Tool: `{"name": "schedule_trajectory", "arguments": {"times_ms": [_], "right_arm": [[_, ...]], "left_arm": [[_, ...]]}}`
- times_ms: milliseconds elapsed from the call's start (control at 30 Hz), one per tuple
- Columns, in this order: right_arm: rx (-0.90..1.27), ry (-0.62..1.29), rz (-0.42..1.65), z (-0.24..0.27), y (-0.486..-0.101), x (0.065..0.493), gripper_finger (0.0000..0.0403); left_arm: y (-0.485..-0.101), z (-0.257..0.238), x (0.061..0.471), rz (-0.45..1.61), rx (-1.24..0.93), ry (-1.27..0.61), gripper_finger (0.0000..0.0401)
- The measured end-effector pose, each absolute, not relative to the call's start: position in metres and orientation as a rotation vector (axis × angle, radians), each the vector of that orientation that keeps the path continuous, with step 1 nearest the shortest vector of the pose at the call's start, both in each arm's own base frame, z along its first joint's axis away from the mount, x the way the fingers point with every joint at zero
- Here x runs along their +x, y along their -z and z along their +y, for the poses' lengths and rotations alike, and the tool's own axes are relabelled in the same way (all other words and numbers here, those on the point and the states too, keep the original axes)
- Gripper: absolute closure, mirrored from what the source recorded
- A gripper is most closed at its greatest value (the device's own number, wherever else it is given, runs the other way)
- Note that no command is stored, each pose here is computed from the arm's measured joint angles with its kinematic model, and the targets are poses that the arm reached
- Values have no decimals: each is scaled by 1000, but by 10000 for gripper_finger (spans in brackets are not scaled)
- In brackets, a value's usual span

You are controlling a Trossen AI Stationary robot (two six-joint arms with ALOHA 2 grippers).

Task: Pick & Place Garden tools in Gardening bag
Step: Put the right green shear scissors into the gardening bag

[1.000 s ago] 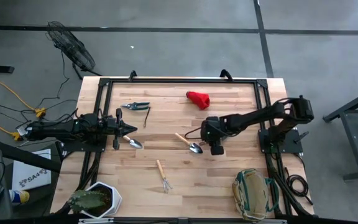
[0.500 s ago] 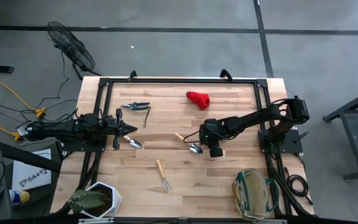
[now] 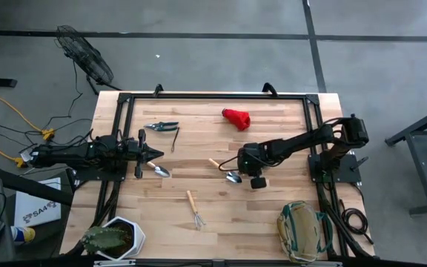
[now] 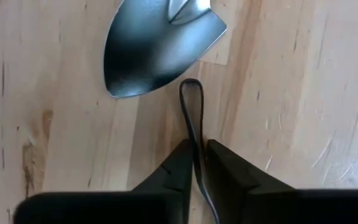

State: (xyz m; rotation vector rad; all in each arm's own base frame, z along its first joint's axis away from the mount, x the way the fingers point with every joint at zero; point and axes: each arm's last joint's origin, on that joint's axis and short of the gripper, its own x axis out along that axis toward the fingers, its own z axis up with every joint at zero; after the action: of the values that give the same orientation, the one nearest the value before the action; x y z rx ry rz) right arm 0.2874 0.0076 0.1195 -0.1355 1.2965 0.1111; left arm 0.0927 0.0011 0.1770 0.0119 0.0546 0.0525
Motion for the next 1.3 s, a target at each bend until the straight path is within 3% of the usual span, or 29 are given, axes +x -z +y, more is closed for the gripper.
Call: {"name": "schedule_trajectory", "arguments": {"times_ms": [133,467,1300], "right_arm": [[-150,-95,1316,7,-119,286,394],[-29,0,1246,7,-129,287,399],[88,361,777,10,-232,258,399]], "left_arm": [[-177,1,93,54,12,-52,400],[-177,1,93,54,12,-53,400],[-177,1,93,55,12,-53,400]]}}
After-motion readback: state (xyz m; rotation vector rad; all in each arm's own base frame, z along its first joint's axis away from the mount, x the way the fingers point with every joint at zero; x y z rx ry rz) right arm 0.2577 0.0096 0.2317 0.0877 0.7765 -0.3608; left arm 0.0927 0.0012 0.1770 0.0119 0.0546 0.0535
